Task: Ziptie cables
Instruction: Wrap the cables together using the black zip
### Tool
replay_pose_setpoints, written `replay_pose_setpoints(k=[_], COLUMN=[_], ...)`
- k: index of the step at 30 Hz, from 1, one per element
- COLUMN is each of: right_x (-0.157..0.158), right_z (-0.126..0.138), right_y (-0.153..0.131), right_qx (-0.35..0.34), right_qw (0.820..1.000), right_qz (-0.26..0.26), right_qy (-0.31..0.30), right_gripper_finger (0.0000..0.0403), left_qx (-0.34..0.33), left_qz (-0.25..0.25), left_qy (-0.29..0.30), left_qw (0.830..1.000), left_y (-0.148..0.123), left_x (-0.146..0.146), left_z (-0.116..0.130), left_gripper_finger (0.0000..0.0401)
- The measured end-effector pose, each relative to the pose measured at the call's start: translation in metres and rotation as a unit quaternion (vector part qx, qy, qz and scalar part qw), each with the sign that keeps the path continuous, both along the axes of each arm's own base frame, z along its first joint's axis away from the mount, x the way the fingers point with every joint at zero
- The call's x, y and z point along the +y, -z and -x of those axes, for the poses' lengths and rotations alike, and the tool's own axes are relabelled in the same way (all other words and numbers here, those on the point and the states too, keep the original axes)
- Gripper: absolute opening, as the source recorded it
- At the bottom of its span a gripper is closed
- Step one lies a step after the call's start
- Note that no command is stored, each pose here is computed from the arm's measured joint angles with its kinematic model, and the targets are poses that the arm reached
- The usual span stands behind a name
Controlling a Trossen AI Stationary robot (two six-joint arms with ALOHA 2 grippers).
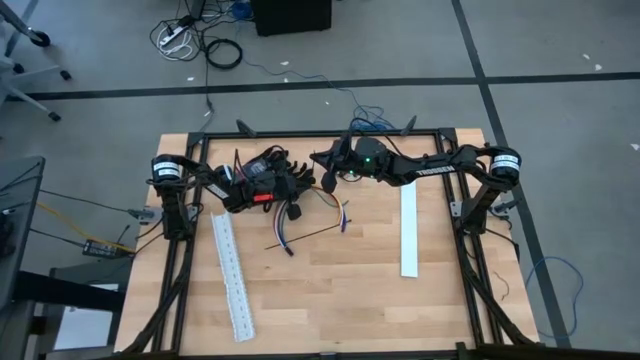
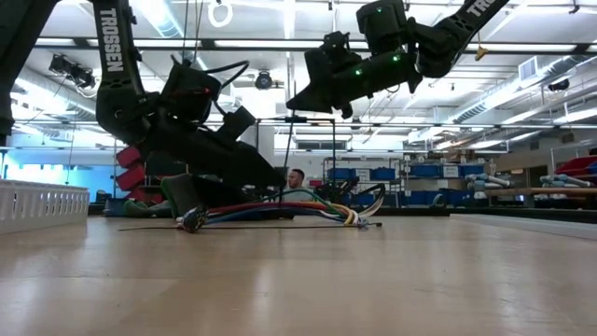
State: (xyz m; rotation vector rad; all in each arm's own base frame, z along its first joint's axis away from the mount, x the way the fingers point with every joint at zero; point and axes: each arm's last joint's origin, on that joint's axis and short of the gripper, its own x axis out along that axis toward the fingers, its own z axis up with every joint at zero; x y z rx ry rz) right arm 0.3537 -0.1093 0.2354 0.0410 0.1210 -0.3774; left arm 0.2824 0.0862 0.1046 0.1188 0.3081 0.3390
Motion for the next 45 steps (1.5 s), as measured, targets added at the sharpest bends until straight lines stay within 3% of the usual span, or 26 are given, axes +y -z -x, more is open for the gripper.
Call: replay_pose_setpoints(k=[25, 45], right_x=[-0.001, 0.003], right_z=[0.0, -0.002], right_y=[-0.004, -0.011], right_qx=[-0.025, -0.038], right_qw=[1.0, 0.998], right_qz=[0.011, 0.055], right_qy=[0.004, -0.007], right_gripper_finger=[0.0, 0.0], left_qx=[0.035, 0.06], left_qz=[0.011, 0.018], left_qy=[-0.007, -0.01], left_qw=[0.999, 0.998], left_y=[0.007, 0.012], left_x=[0.003, 0.005], left_z=[0.004, 0.006], left_gripper_finger=[0.0011, 0.0012])
